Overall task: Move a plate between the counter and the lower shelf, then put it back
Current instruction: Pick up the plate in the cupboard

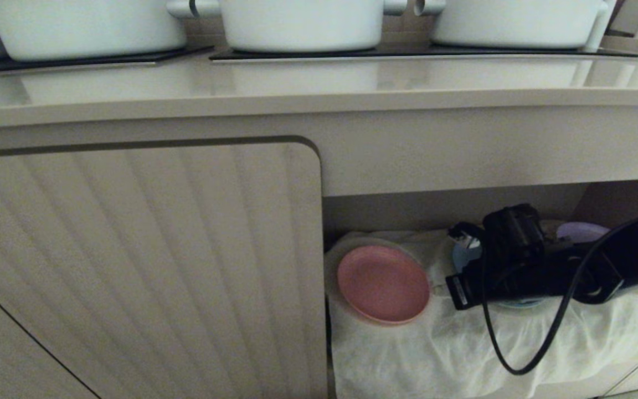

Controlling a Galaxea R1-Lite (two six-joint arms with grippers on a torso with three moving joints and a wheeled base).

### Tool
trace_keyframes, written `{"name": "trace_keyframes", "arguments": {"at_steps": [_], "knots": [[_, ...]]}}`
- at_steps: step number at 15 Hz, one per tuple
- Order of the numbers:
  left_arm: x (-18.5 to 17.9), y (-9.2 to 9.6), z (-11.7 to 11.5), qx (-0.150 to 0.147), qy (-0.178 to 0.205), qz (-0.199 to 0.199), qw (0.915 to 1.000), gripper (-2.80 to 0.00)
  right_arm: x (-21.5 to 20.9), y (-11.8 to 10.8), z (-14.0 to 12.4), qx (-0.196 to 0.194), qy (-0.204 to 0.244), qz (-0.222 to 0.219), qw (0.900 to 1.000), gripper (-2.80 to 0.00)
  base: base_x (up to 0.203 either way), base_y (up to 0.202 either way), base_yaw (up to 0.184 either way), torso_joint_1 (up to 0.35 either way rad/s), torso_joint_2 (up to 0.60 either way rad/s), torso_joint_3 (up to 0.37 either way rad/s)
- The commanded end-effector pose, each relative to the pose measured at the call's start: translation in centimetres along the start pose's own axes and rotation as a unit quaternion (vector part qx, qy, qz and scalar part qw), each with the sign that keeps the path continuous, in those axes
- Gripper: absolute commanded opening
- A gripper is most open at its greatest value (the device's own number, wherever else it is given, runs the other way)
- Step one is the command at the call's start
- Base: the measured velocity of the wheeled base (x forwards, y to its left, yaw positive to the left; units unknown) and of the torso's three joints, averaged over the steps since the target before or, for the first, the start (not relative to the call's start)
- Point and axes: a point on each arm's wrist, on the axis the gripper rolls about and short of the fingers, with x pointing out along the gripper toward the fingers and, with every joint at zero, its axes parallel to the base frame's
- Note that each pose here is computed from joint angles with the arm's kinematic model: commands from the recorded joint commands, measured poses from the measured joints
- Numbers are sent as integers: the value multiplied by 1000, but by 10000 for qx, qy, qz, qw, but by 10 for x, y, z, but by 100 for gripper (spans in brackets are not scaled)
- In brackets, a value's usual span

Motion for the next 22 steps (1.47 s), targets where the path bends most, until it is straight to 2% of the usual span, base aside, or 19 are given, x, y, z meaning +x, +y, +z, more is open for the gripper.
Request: {"name": "trace_keyframes", "arguments": {"at_steps": [1,4,5,7,10,14,18,22], "knots": [[0,0,0,-6,-3,0,10000,-280,7,-2,-1,15,62,14,10000,-280,0,0,0,0,0,0],[0,0,0,0,1,0,10000,-280,11,-4,-3,39,133,-50,9999,-280,0,0,0,0,0,0],[0,0,0,0,-3,0,10000,-280,11,-4,-3,50,135,-80,9999,0,0,0,0,0,0,0],[0,0,0,0,-3,0,10000,-280,13,-5,0,32,70,-117,9999,0,0,0,0,0,0,0],[0,0,0,-7,-3,0,10000,-280,14,-7,8,35,-29,-471,9989,0,0,0,0,0,0,0],[0,0,0,0,-3,0,10000,-280,16,-7,13,30,-78,-479,9988,0,0,0,0,0,0,0],[0,0,0,0,-3,0,10000,-280,27,1,10,157,25,-384,9991,0,0,0,0,0,0,0],[0,0,0,0,2,0,10000,-280,38,7,13,203,30,-476,9987,0,0,0,0,0,0,0]]}}
